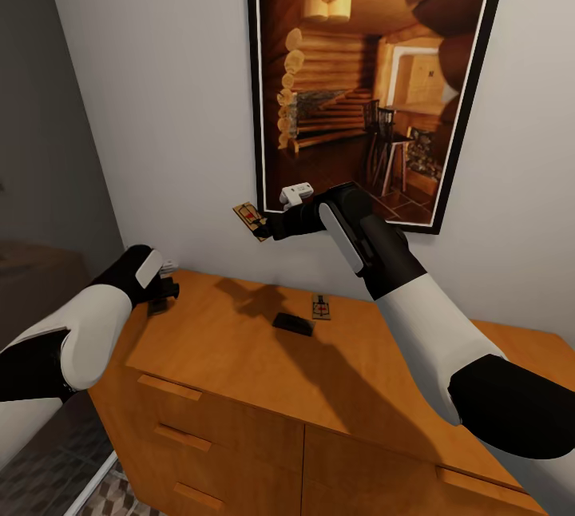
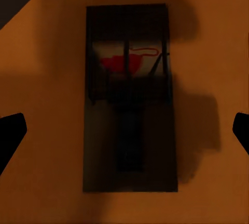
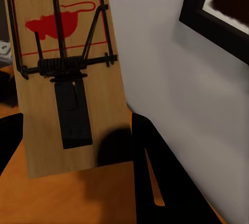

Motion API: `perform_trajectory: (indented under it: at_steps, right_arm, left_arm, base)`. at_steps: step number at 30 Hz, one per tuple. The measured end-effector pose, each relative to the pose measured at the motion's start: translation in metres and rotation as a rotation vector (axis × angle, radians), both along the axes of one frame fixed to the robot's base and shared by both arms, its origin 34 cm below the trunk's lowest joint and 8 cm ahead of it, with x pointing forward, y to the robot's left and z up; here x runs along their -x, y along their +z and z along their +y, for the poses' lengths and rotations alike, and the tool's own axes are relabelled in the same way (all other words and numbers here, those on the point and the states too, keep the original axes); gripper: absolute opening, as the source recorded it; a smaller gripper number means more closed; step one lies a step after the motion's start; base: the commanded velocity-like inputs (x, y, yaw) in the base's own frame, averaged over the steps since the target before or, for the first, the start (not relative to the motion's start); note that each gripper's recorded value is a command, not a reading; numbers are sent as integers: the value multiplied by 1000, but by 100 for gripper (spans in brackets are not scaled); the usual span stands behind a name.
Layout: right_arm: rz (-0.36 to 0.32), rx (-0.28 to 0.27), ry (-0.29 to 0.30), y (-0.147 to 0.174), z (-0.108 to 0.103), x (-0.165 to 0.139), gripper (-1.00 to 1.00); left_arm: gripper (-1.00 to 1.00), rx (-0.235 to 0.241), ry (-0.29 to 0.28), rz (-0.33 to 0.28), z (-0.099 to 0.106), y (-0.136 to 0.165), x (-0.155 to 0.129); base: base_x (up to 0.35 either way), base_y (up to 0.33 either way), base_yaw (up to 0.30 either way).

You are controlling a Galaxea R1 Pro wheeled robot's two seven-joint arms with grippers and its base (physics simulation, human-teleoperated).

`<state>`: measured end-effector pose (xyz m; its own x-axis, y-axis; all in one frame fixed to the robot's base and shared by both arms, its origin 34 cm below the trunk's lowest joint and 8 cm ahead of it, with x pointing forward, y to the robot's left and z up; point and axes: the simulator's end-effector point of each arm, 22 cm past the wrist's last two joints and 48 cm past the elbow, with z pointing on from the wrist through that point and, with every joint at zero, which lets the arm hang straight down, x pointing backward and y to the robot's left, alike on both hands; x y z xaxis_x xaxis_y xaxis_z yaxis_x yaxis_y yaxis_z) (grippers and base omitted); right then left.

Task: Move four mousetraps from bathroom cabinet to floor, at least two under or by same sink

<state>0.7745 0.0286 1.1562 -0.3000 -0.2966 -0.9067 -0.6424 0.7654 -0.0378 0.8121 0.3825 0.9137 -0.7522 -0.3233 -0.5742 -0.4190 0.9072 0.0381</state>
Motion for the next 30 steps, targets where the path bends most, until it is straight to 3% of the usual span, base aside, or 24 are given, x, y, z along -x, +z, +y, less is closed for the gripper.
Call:
perform_trajectory:
  at_steps: [13, 30]
  right_arm:
    - [0, 0, 0, 0, 0, 0, -100]
    - [-1, 0, 0, 0, 0, 0, -100]
  left_arm:
    - [100, 4, -3, 31, -2, -16, 6]
    - [100, 16, 25, -25, -1, -18, -1]
  base:
    - [0, 0, 0]
    - [0, 0, 0]
